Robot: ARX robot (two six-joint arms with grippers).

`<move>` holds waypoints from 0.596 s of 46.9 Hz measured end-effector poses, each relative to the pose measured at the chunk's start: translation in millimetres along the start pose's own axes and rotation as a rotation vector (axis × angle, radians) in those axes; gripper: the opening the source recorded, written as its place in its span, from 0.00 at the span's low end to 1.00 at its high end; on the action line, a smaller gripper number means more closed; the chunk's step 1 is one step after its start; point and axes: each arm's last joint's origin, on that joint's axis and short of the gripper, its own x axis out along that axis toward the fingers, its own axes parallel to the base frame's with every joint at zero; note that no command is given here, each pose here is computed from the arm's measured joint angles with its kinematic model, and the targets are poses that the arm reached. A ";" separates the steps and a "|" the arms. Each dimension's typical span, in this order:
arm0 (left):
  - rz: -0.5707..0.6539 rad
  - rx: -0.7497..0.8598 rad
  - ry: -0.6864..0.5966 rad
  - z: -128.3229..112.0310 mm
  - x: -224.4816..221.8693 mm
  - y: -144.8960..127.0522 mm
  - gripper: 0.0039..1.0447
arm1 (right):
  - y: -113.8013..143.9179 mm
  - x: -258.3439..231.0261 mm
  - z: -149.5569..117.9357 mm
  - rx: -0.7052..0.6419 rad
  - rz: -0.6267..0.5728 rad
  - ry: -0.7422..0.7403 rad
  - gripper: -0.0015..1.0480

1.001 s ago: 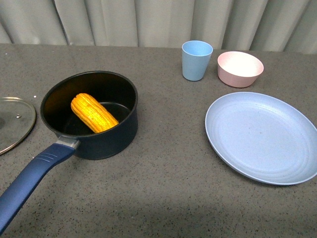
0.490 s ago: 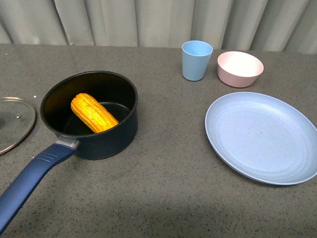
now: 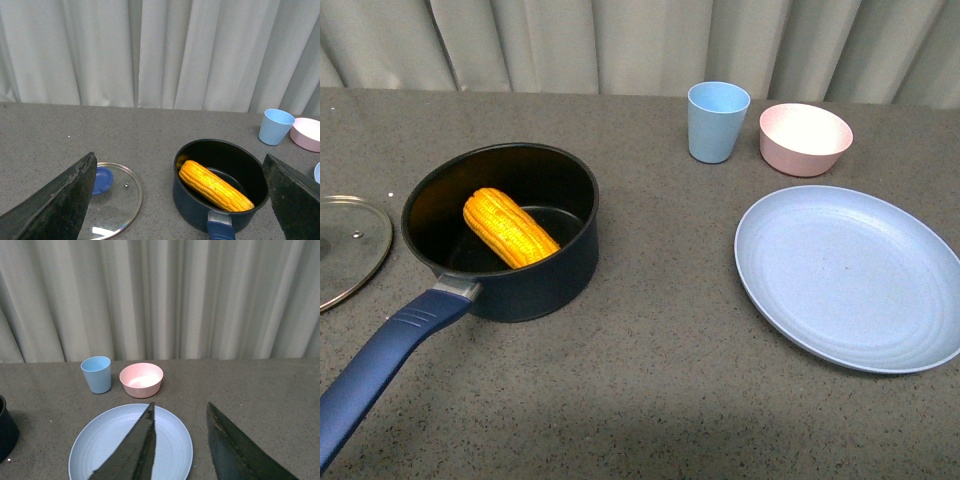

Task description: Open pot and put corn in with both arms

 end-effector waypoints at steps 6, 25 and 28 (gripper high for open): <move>0.000 0.000 0.000 0.0 0.0 0.0 0.94 | 0.0 0.0 0.0 0.000 0.000 0.000 0.50; 0.000 0.000 0.000 0.0 0.0 0.0 0.94 | 0.0 0.0 0.0 0.000 0.000 0.000 0.90; 0.000 0.000 0.000 0.0 0.0 0.0 0.94 | 0.0 0.0 0.0 0.000 0.000 0.000 0.91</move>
